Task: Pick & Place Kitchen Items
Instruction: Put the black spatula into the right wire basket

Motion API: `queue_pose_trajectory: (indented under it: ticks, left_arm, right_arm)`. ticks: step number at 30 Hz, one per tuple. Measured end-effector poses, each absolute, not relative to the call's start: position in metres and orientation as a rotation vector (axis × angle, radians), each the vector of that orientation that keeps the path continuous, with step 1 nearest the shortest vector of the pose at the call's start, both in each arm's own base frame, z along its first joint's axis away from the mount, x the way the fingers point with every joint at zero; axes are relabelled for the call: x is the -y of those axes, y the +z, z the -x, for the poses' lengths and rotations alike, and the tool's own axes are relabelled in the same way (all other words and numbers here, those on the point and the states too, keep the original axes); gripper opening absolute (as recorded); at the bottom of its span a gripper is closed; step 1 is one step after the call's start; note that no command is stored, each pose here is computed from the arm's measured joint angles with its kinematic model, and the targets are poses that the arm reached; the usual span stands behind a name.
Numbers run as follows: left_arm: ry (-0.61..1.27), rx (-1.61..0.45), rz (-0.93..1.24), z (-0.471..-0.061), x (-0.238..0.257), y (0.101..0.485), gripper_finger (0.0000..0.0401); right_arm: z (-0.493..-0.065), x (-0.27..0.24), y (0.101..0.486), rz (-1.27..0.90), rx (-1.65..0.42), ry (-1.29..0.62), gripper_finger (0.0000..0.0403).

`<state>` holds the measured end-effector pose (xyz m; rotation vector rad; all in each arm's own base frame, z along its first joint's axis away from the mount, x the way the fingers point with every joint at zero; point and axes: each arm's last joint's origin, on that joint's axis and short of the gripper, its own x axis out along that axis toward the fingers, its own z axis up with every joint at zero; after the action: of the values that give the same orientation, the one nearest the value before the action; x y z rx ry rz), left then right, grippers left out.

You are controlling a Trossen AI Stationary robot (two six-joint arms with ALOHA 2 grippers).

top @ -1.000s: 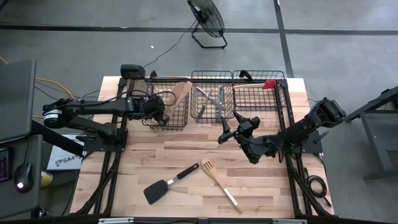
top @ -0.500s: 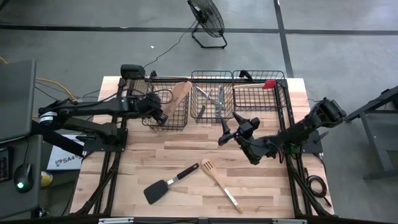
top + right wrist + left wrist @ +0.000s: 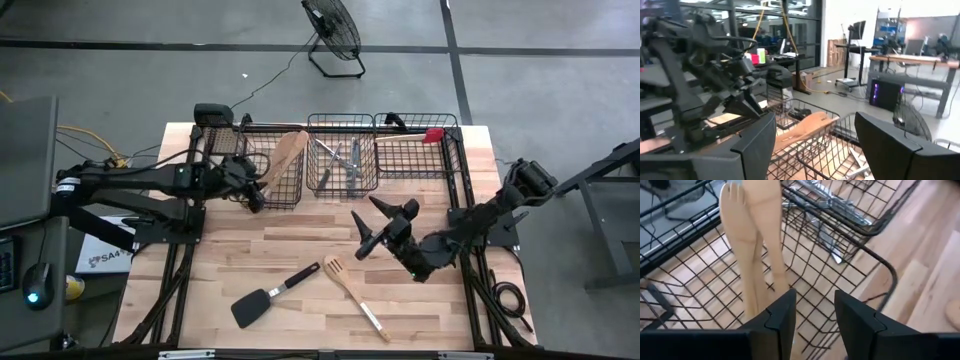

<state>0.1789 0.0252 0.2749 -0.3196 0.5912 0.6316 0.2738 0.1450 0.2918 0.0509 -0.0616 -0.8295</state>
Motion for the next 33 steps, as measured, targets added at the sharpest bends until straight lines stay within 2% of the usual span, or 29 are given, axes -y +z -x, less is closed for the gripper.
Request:
queue_pose_trajectory:
  ticks: [7, 15, 21, 28, 33]
  left_arm:
    - [0.584, -0.540, 0.268, -0.177, -0.010, 0.281, 0.0132]
    - [0.450, -0.505, 0.231, -0.178, 0.012, 0.295, 0.0132]
    - [0.334, -0.439, 0.220, -0.176, 0.031, 0.322, 0.0132]
    - [0.231, -0.395, 0.240, -0.170, 0.048, 0.341, 0.0132]
    - [0.178, -0.396, 0.281, -0.166, 0.059, 0.344, 0.0132]
  right_arm:
    - [-0.267, -0.174, 0.325, -0.013, 0.032, -0.786, 0.0261]
    - [-0.254, -0.195, 0.330, -0.080, 0.058, -0.702, 0.0261]
    - [-0.257, -0.205, 0.320, -0.153, 0.060, -0.416, 0.0261]
    - [-0.273, -0.196, 0.289, -0.322, -0.211, -0.071, 0.0261]
    - [-0.274, -0.184, 0.272, -0.399, -0.376, -0.117, 0.0261]
